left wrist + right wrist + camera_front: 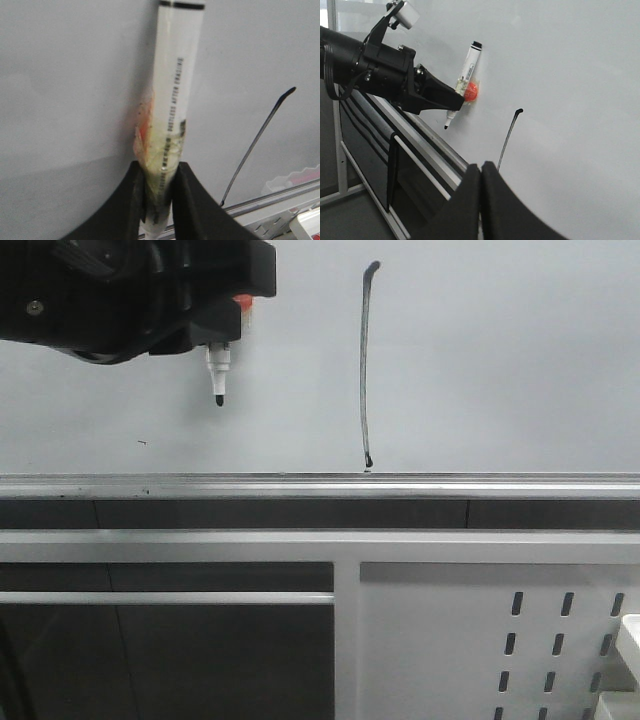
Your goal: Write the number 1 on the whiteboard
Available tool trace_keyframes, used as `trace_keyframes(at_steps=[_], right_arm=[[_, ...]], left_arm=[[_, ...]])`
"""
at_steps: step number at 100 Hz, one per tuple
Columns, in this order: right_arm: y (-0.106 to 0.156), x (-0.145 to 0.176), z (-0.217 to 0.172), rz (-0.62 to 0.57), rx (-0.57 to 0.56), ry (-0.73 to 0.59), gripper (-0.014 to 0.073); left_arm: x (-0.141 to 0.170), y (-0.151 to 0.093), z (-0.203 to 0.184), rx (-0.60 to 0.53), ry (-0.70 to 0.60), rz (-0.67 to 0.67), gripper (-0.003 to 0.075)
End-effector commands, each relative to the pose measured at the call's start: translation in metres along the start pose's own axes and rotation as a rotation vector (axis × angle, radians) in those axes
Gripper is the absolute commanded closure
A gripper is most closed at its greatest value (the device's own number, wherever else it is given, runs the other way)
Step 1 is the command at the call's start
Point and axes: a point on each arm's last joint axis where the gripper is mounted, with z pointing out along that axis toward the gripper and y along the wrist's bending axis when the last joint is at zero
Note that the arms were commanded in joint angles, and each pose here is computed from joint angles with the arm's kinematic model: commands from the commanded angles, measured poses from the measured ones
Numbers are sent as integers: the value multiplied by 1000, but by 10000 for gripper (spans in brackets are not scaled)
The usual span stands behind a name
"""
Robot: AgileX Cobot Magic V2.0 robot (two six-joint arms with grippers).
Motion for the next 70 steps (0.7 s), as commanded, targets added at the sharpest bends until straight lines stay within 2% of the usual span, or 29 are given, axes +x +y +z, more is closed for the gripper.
trace_keyframes(at_steps=[1,44,70], right_arm=[[-6,-11,-1,9,54,-56,645],[-6,-10,-1,22,46,-53,645],[-3,-9,-1,48,18,-36,645]], left_arm=[[-21,0,-2,-11,-93,-41,740],[-38,-7,1,4,-144,-48,740],[-37,-9,5,4,-132,-51,740]])
